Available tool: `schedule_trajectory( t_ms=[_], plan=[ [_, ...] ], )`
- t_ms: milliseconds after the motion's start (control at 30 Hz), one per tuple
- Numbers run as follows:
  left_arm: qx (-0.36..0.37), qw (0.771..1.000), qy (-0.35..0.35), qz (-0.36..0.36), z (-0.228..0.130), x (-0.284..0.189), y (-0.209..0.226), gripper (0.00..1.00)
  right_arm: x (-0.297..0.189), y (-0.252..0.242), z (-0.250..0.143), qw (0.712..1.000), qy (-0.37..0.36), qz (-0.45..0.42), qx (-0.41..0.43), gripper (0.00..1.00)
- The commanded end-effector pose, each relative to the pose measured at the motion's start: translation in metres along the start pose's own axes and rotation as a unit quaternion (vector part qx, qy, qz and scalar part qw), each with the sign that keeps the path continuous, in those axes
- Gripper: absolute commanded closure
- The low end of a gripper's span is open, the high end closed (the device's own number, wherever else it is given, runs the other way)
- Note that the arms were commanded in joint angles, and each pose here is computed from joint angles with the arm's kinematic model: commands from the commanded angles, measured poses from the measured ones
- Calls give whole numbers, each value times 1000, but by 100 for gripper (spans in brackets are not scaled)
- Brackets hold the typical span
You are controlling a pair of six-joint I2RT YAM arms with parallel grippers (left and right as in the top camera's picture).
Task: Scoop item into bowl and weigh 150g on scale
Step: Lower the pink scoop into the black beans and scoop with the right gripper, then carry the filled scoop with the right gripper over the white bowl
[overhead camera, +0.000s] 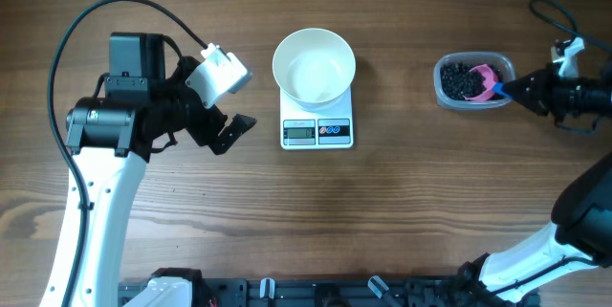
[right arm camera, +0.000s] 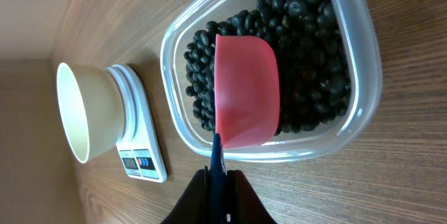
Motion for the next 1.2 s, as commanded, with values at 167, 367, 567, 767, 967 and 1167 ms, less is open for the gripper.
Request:
schedule_trajectory(
  t_ms=[167,367,567,767,967,1167],
  plan=[
    [-8,1000,5,-3,-4,3,0,0,-18,-2,2,999,-17,38,15,96],
    [-7,1000,5,-3,-4,3,0,0,-27,10,4,995,-27,99,16,96],
    [-8,1000,5,-3,-4,3,0,0,-30,22,2,989,-27,144,9,96],
    [-7,1000,5,-3,-4,3,0,0,-35,37,-6,981,-17,195,0,96],
    [-7,1000,5,-3,-4,3,0,0,-20,57,-19,978,18,205,-19,96],
    [-7,1000,5,-3,-4,3,0,0,6,108,-33,973,71,207,-68,96]
  ],
)
Point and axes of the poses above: each gripper's point midway between its finger pads, its own x axis out along the fingers, its own y axis along the line the jaws close on, z = x × y, the point moved 3 cm from there along -x, back along the fingers, and after that the axes turned 9 degrees about x, right-handed, at the moved point
